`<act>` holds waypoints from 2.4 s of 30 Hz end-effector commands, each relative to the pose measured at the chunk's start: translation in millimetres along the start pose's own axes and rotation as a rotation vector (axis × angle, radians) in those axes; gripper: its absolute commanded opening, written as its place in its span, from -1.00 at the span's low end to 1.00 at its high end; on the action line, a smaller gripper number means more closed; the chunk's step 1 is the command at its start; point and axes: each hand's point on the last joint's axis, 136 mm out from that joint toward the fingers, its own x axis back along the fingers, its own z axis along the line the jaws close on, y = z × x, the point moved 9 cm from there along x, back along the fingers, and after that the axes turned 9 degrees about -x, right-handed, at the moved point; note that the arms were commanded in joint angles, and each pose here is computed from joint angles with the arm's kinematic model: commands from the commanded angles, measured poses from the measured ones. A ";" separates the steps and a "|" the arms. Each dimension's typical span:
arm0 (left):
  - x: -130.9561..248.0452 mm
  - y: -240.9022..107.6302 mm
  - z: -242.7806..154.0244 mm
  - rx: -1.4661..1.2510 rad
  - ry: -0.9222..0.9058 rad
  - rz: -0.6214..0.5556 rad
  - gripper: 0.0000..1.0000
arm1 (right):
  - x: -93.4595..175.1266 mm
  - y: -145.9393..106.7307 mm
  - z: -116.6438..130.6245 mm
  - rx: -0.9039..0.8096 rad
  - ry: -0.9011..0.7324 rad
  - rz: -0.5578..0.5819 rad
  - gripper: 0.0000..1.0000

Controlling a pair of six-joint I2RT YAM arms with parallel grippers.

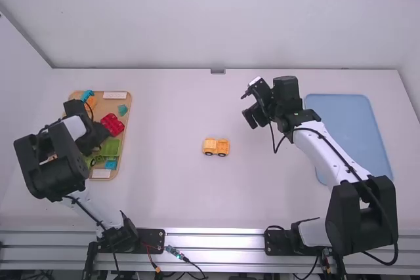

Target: Assemble lego blocks to make yellow taxi

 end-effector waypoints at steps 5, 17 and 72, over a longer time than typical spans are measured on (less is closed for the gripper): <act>-6.4 -8.6 0.3 -0.010 0.001 0.017 0.34 | -1.8 0.4 -1.1 -0.003 0.005 0.002 0.99; -6.4 -6.7 -0.1 -0.008 -0.003 0.004 -0.26 | -1.8 0.4 -1.1 -0.002 0.004 0.002 0.99; 193.2 -303.9 -318.6 -2.299 -0.932 -0.424 -0.97 | 86.2 -61.8 -109.4 -0.763 -0.541 0.078 0.99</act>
